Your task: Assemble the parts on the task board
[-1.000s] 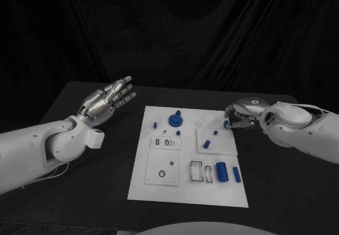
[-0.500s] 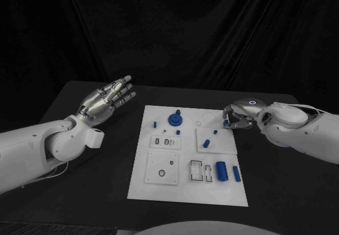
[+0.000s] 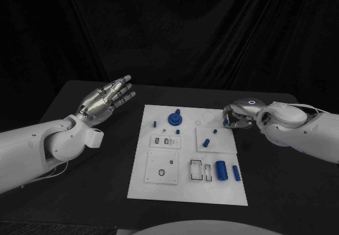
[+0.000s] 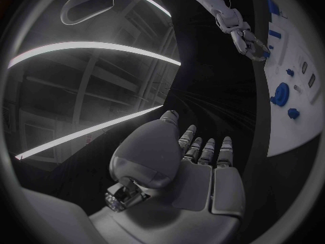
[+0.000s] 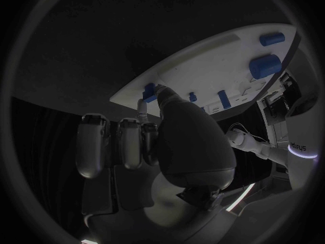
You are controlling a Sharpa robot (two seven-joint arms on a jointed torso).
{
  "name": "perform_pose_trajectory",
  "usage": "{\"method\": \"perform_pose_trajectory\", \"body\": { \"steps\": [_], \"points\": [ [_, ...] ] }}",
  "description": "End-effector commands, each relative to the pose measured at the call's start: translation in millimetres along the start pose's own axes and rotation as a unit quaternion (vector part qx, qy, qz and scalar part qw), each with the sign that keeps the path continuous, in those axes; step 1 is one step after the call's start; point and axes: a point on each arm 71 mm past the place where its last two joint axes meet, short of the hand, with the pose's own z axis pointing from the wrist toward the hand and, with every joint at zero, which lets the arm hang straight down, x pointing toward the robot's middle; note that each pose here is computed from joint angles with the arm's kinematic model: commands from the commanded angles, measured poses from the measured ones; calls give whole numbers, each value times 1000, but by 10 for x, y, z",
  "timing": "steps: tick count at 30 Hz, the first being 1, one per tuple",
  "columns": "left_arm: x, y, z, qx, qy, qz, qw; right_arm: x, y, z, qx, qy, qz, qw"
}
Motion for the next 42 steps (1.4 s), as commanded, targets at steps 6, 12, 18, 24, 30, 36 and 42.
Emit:
{"method": "perform_pose_trajectory", "body": {
  "steps": [6, 12, 18, 24, 30, 36, 42],
  "points": [
    [14, 2, 0, 3, 6, -6, 1000, 17, -16, -3, 10, 2, -1, 1000],
    [14, 4, -2, 3, 6, -6, 1000, 15, -15, -1, 9, 0, -1, 1000],
    [13, 5, -2, 2, 6, -6, 1000, 3, -6, 0, 5, -8, 0, 1000],
    [7, 3, -11, 2, 5, -6, 1000, -26, 31, -19, -3, -25, 3, 1000],
    [1, 0, -20, 1, 3, -5, 1000, -146, 178, -43, -25, -48, 8, 999],
    [8, 5, -15, -1, 3, -5, 1000, -446, 534, -42, -73, -80, -6, 994],
    [20, 12, -5, -2, 4, -5, 1000, -606, 913, 19, -114, -72, -15, 991]
  ]
}}
